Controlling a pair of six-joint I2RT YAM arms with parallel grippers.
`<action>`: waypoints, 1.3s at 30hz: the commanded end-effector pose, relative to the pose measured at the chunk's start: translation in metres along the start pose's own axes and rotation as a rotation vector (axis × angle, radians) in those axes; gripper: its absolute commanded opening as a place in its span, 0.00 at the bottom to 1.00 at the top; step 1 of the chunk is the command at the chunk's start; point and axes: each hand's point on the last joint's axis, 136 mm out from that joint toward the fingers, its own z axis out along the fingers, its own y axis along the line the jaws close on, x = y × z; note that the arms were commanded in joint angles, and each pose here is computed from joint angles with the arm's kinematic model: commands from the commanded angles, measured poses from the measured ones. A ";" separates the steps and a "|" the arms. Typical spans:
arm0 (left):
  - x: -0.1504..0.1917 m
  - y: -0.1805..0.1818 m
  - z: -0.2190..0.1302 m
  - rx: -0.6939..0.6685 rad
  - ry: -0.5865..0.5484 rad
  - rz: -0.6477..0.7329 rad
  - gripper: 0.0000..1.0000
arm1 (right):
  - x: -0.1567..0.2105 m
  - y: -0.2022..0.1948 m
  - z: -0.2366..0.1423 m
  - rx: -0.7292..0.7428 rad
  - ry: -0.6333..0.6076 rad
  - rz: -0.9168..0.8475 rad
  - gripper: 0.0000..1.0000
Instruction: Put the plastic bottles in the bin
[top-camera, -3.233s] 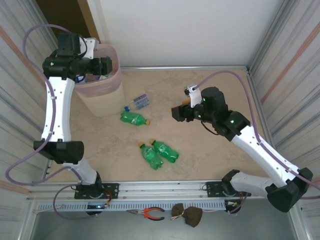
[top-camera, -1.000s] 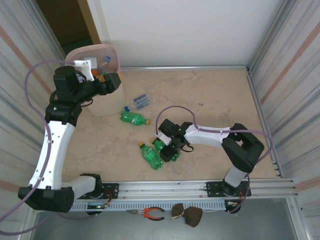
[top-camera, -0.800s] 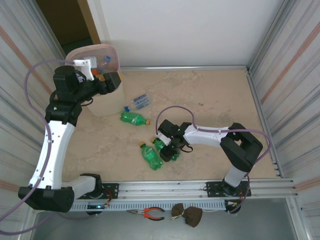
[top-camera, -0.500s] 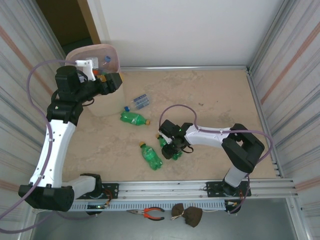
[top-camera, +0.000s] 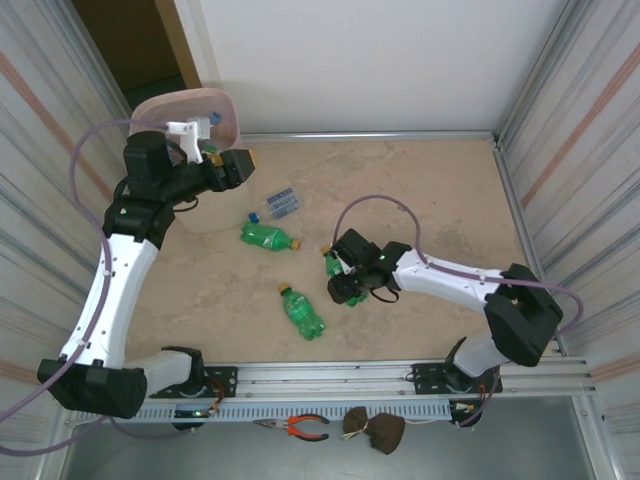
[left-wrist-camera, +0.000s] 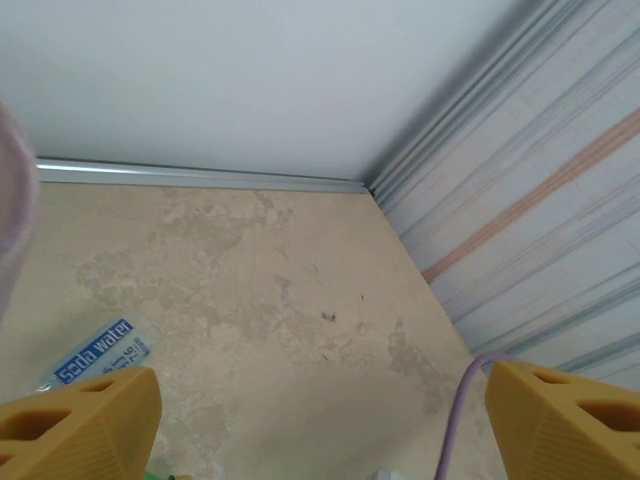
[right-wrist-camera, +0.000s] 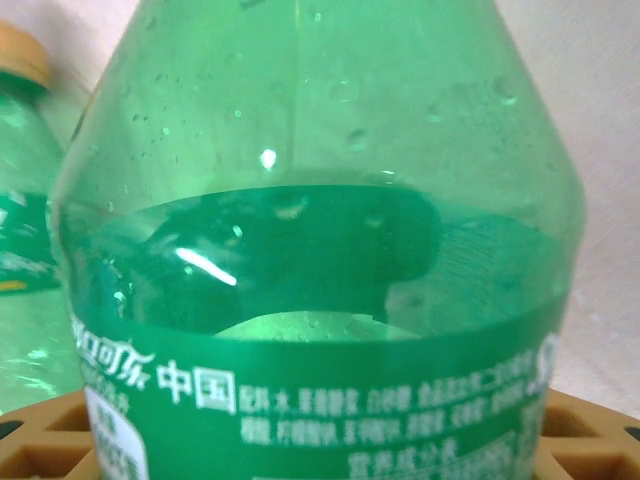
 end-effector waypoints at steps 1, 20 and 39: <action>0.006 -0.017 0.004 0.072 0.023 0.004 0.84 | -0.034 0.005 -0.029 -0.064 -0.157 0.035 0.55; 0.037 -0.143 0.024 0.448 0.090 0.182 0.84 | -0.132 0.019 -0.193 -0.288 -0.873 -0.052 0.54; 0.065 -0.190 0.038 0.573 0.170 0.254 0.88 | -0.156 0.044 -0.263 -0.353 -1.098 -0.236 0.55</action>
